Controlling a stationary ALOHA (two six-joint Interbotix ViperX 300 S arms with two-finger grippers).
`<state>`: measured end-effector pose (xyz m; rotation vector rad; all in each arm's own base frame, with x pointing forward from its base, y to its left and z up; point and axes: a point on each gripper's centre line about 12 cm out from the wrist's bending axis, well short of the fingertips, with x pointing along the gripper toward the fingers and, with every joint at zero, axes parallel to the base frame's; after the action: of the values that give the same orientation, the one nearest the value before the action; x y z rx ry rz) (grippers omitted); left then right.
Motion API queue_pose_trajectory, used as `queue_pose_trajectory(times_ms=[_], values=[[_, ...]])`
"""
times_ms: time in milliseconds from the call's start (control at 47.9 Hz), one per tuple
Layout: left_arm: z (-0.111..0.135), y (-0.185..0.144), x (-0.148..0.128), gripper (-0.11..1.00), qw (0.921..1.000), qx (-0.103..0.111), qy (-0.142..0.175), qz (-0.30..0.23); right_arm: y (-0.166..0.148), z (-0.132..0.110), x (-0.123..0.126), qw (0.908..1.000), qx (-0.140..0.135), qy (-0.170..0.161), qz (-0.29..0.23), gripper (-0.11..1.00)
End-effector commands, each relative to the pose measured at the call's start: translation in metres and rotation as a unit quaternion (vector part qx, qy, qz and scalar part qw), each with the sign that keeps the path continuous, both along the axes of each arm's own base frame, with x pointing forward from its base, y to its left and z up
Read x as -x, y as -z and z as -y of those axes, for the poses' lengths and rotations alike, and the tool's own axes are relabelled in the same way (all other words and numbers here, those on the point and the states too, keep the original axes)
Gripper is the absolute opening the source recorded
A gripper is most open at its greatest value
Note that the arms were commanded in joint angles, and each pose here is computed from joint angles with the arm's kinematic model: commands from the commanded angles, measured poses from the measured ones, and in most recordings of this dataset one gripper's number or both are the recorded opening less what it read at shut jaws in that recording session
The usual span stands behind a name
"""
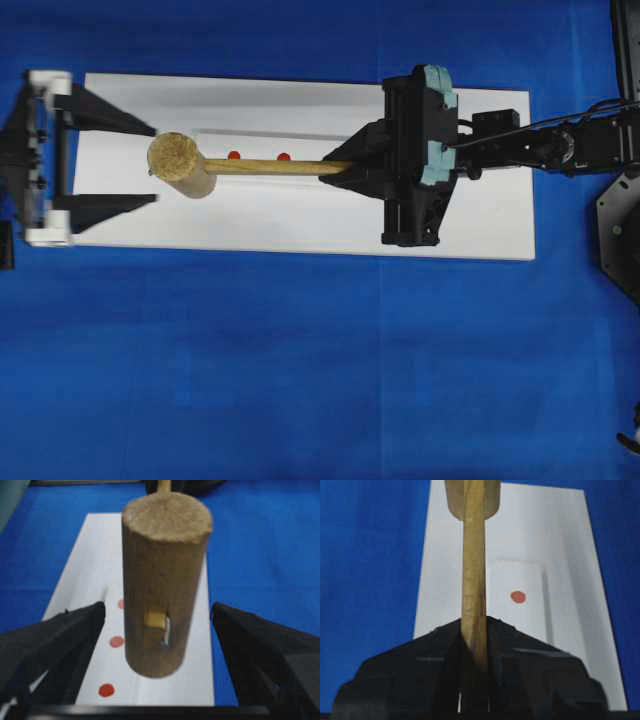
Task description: Hit the mark with a hammer.
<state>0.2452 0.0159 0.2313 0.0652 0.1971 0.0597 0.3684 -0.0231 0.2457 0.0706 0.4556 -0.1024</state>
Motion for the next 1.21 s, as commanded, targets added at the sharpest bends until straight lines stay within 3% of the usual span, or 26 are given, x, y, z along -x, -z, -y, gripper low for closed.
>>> queue_pose_trajectory(times_ms=[0, 271, 584, 668, 814, 1189], values=[[-0.002, -0.009, -0.019, 0.93, 0.9999, 0.000, -0.002, 0.015, -0.019, -0.001, -0.005, 0.9997, 0.004, -0.003, 0.025, 0.03], [-0.004, -0.007, -0.048, 0.93, 1.0000, 0.001, -0.002, 0.000, -0.019, -0.001, -0.005, 0.9996, 0.009, -0.005, 0.025, 0.03], [-0.004, -0.008, -0.059, 0.91, 1.0000, -0.004, 0.001, -0.003, -0.019, -0.001, -0.005, 0.9996, 0.012, -0.008, 0.025, 0.03], [-0.001, -0.008, -0.059, 0.82, 1.0000, -0.004, 0.004, -0.003, -0.019, -0.001, -0.005, 0.9996, 0.013, -0.007, 0.024, 0.03], [0.002, -0.008, -0.059, 0.42, 0.9999, -0.006, 0.010, -0.005, -0.019, -0.001, -0.005, 0.9995, 0.017, -0.009, 0.025, 0.03], [0.002, -0.008, -0.058, 0.43, 0.9999, -0.001, 0.009, -0.012, -0.019, -0.002, -0.005, 0.9994, 0.020, -0.011, 0.024, 0.03]])
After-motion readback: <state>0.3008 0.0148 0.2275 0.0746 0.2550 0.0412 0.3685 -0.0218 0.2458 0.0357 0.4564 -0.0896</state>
